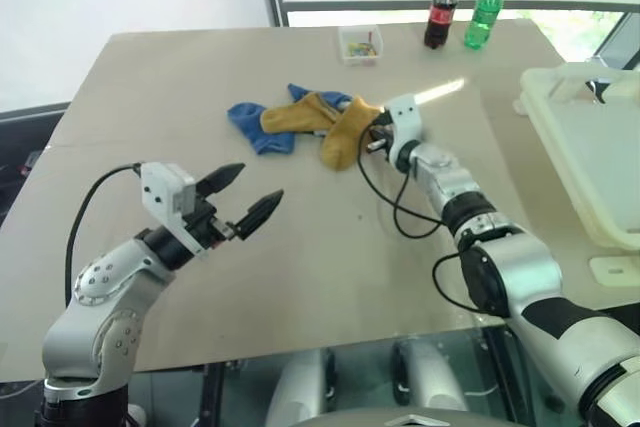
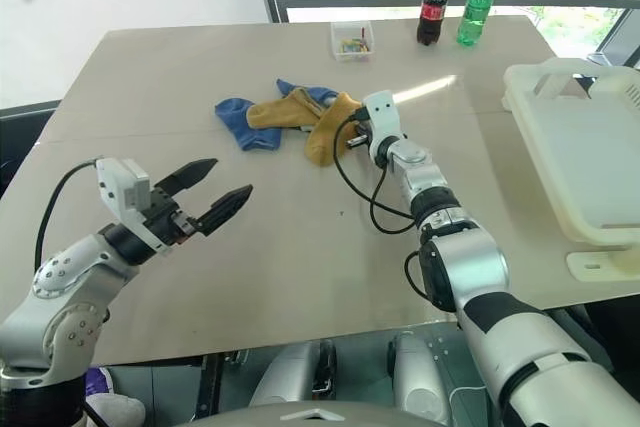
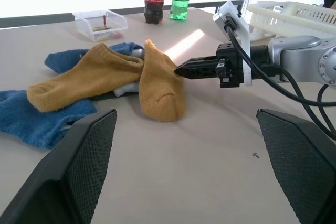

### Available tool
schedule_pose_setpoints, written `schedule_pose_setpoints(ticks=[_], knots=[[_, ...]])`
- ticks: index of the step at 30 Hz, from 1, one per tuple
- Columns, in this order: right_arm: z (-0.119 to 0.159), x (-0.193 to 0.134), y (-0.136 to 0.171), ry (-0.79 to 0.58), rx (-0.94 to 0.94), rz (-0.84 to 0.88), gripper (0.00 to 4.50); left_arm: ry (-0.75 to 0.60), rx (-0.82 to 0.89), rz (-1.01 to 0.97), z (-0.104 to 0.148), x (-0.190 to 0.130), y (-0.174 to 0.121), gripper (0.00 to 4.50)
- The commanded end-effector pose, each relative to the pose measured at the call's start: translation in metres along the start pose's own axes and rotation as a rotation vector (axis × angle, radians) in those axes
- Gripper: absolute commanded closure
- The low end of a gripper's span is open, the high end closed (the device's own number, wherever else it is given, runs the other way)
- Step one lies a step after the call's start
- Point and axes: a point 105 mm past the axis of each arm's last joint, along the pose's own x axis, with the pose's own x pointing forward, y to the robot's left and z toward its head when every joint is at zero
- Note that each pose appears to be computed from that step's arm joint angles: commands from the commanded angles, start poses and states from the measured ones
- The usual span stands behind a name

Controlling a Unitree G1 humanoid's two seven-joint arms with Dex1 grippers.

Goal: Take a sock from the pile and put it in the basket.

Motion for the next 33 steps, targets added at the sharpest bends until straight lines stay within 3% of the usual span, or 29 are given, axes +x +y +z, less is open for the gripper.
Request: schedule_pose_setpoints(ticks=[1,4,11,17,20,24,30,33], knots=[[0.020,0.001,0.007,-0.075,-0.021,0.037,2.78,-0.021,0.018,-0.013,0.007,0.003,-0.002,0.00],[0.021,0.002,0.018,-0.082,0.005,0.072,1.50,-0.019,0.018,-0.014,0.007,0.004,-0.002,0.00],[0.015,-0.001,0.056,-0.088,0.038,0.236,1.50,-0.011,0.022,0.003,0.007,0.003,-0.001,0.00],[-0.013,0.001,0.066,0.008,-0.009,0.223,1.50,-0.009,0.022,0.011,0.006,0.000,-0.003,0.00],[-0.025,0.002,0.066,0.041,-0.010,0.198,2.35,-0.006,0.023,0.016,0.004,-0.002,-0.003,0.00],[-0.026,0.004,0.067,0.042,-0.012,0.191,4.28,-0.007,0.025,0.024,0.005,-0.004,-0.003,0.00],[-0.010,0.001,0.088,0.000,0.016,0.302,4.43,-0.007,0.019,0.030,0.005,-0.005,-0.001,0.00],[0.009,-0.001,0.116,-0.022,0.071,0.399,4.43,-0.002,0.016,0.021,0.004,-0.003,-0.001,0.00]])
